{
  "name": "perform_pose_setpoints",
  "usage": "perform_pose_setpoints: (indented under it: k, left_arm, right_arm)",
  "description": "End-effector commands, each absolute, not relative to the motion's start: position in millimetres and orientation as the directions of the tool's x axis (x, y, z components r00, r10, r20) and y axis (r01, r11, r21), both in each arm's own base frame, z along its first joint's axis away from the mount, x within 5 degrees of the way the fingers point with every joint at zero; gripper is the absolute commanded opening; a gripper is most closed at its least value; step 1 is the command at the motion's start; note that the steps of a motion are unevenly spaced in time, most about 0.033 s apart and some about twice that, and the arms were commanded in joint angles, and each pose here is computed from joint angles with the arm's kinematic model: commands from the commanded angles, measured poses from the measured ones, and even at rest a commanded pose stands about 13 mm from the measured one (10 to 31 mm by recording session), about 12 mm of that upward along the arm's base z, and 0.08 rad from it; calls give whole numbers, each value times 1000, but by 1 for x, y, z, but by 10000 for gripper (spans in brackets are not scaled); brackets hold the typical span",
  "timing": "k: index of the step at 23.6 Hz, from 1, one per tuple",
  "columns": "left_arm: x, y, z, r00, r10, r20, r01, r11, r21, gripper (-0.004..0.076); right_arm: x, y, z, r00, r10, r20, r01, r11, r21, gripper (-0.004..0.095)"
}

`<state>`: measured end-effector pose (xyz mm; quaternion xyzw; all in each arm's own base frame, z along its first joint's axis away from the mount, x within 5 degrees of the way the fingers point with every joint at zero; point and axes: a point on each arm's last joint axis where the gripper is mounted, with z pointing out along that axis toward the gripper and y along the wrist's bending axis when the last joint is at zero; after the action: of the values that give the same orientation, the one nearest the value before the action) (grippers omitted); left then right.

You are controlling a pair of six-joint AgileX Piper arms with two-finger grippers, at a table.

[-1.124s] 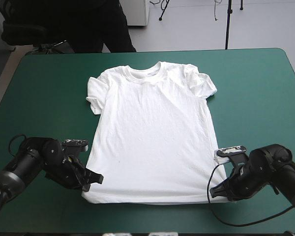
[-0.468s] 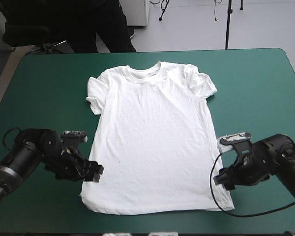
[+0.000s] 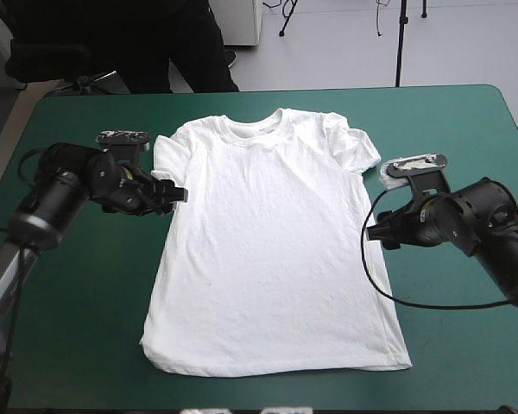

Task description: Fold the cloth

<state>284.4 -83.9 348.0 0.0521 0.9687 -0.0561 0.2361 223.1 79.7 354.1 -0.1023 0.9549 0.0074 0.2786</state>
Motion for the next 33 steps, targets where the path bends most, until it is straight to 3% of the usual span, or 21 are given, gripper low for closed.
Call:
perform_pose_setpoints:
  k: [1, 14, 16, 20, 24, 33]
  left_arm:
    - [311, -90, 343, -859, 62, -508, 119, 990, -81, 518]
    - [379, -105, 240, -955, 89, -283, 100, 995, -25, 482]
    - [380, -106, 237, -956, 91, -280, 103, 994, -27, 401]
    - [381, -106, 237, -953, 98, -285, 110, 994, -26, 160]
    - [381, -106, 237, -953, 98, -285, 110, 994, -26, 8]
    - [381, -106, 237, -953, 98, -285, 110, 994, -26, -9]
  right_arm:
    - [235, 84, 372, -754, -189, -629, -205, 978, -47, 716]
    - [265, 94, 354, -747, -236, -622, -227, 969, -95, 716]
    - [273, 98, 349, -736, -238, -633, -234, 968, -93, 715]
    - [300, 110, 322, -747, -255, -614, -251, 963, -96, 716]
    - [340, 114, 299, -795, -205, -571, -206, 976, -63, 715]
    - [384, 107, 275, -838, -123, -531, -145, 989, -1, 632]
